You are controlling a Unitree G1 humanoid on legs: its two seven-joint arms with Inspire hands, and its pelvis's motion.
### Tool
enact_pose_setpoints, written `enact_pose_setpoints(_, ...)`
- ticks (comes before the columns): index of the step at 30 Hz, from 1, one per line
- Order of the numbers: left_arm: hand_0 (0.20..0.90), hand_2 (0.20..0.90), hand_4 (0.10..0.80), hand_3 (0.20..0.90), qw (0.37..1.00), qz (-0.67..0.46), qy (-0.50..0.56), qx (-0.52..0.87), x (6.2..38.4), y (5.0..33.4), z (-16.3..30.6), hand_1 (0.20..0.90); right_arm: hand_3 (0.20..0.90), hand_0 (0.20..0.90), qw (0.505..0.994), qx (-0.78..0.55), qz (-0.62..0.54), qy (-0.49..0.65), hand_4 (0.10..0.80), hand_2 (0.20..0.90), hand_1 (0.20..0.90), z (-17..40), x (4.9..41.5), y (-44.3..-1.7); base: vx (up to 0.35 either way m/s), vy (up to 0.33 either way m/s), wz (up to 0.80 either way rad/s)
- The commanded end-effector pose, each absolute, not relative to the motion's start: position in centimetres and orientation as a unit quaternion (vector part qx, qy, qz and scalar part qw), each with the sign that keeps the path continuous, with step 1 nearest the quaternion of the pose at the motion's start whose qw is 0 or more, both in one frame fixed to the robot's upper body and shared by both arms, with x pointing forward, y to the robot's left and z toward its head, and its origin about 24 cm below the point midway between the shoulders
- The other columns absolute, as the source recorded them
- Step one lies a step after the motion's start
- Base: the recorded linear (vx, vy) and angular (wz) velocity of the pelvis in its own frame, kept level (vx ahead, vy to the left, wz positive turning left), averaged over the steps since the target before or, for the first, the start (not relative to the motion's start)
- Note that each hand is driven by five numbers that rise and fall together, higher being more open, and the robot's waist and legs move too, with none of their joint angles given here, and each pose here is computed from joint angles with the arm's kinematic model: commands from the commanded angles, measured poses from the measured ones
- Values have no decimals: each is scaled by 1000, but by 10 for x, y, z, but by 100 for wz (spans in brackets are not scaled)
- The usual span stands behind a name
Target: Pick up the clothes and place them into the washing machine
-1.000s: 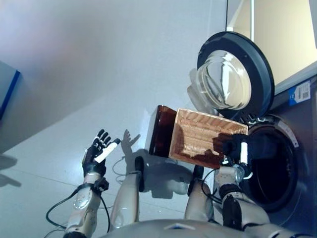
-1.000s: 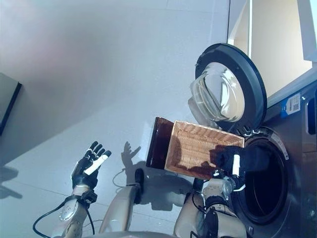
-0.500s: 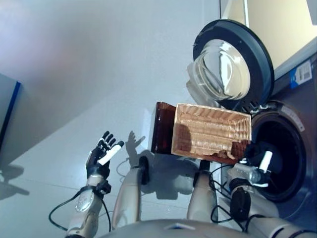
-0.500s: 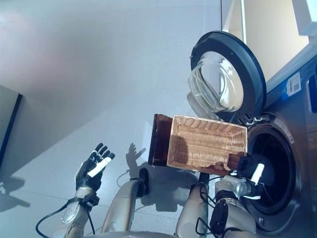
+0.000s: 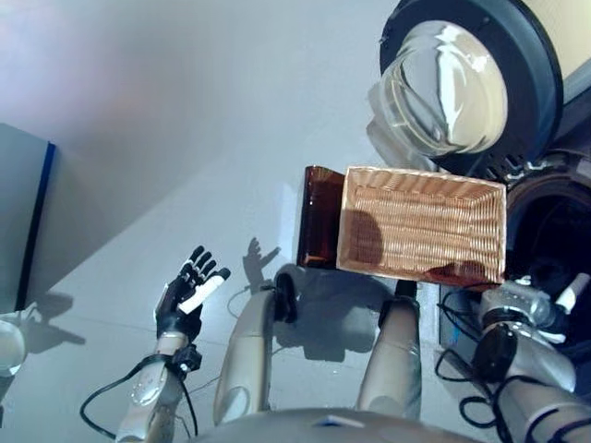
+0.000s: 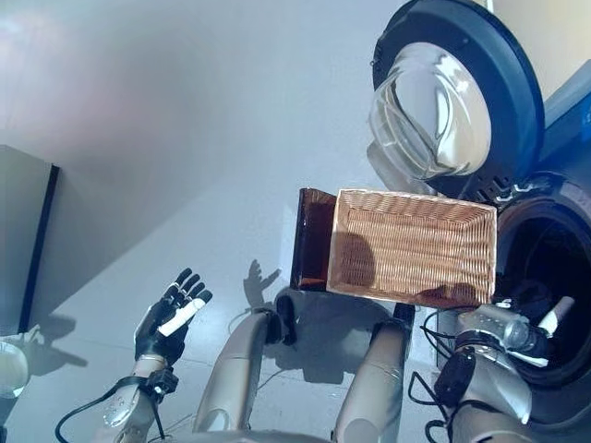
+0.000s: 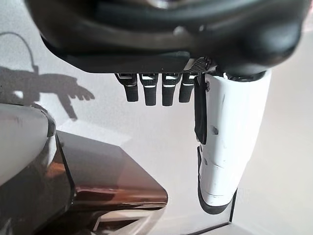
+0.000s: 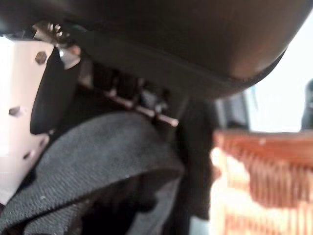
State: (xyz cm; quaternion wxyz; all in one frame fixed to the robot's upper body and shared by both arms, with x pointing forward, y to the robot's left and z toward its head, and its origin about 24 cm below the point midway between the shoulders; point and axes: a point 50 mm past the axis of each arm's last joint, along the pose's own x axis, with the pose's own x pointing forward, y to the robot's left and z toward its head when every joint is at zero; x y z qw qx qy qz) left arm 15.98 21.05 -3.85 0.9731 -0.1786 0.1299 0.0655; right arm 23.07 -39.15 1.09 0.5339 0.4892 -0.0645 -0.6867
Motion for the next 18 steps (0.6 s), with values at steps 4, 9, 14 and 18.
enact_pose_setpoints(4,900,900,800,900,980,64,42,-183,167,222,-6,900,200,200,521,414,-720,-199,300,200,200,83,199,-457,5,-2,4)
enact_pose_setpoints(9,900,900,800,900,980,69,42,-183,166,224,-7,900,200,200,522,406,-714,-230,300,200,200,109,197,-470,1,-2,1)
enact_pose_setpoints(14,900,900,800,900,980,82,50,-176,165,227,-10,900,200,200,500,410,-718,-258,300,200,200,118,193,-473,0,0,0)
enact_pose_setpoints(18,900,900,800,900,980,89,47,-174,166,229,-9,900,200,200,487,416,-725,-253,300,200,200,116,194,-471,-8,-1,-1)
